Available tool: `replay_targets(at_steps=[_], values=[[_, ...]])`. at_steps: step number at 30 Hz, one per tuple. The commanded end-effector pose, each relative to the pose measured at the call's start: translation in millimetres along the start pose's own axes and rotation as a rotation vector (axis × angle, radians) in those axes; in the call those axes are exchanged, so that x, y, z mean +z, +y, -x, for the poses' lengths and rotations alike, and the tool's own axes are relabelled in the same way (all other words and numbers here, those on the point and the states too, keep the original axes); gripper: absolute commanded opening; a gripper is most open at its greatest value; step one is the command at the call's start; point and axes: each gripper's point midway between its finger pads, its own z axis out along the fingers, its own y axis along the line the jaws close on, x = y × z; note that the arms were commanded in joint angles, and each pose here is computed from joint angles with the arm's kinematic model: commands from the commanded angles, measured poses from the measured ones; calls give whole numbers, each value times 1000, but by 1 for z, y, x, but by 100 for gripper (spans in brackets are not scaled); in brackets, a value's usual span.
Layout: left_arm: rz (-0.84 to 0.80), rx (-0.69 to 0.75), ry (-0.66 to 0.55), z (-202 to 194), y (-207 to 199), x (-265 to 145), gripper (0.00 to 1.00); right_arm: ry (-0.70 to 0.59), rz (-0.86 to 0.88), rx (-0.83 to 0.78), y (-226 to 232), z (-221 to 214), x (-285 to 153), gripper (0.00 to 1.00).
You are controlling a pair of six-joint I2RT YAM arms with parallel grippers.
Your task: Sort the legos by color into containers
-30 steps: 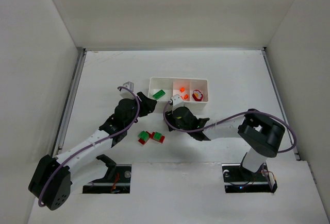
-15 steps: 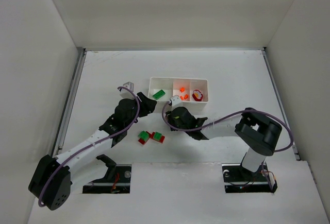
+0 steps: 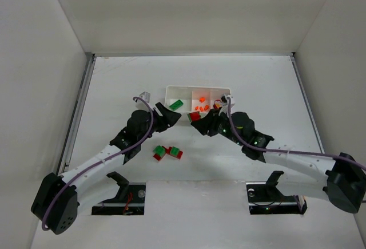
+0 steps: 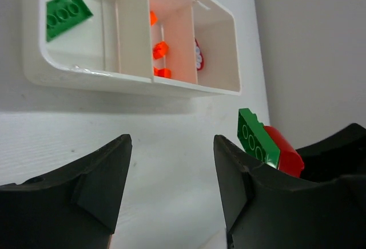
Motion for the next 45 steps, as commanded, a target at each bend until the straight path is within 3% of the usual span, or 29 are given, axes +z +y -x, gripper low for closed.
replay_targets(at_steps=[1, 8, 17, 21, 26, 35, 45], values=[[-178, -113, -6, 13, -48, -7, 57, -18, 213, 209, 39, 22, -18, 20], [-400, -228, -122, 26, -90, -31, 56, -119, 411, 512, 78, 71, -41, 21], [-531, -313, -204, 36, -107, -58, 75, -193, 550, 804, 91, 100, -48, 22], [-565, -352, -238, 40, -109, -65, 76, -226, 568, 898, 86, 105, -42, 22], [-591, -362, -274, 48, -112, -68, 77, -210, 577, 958, 88, 101, -30, 22], [-590, -321, -264, 48, -117, -60, 89, -174, 622, 1025, 91, 94, -15, 22], [-573, -292, -250, 49, -122, -47, 87, -145, 629, 1024, 90, 82, -8, 22]])
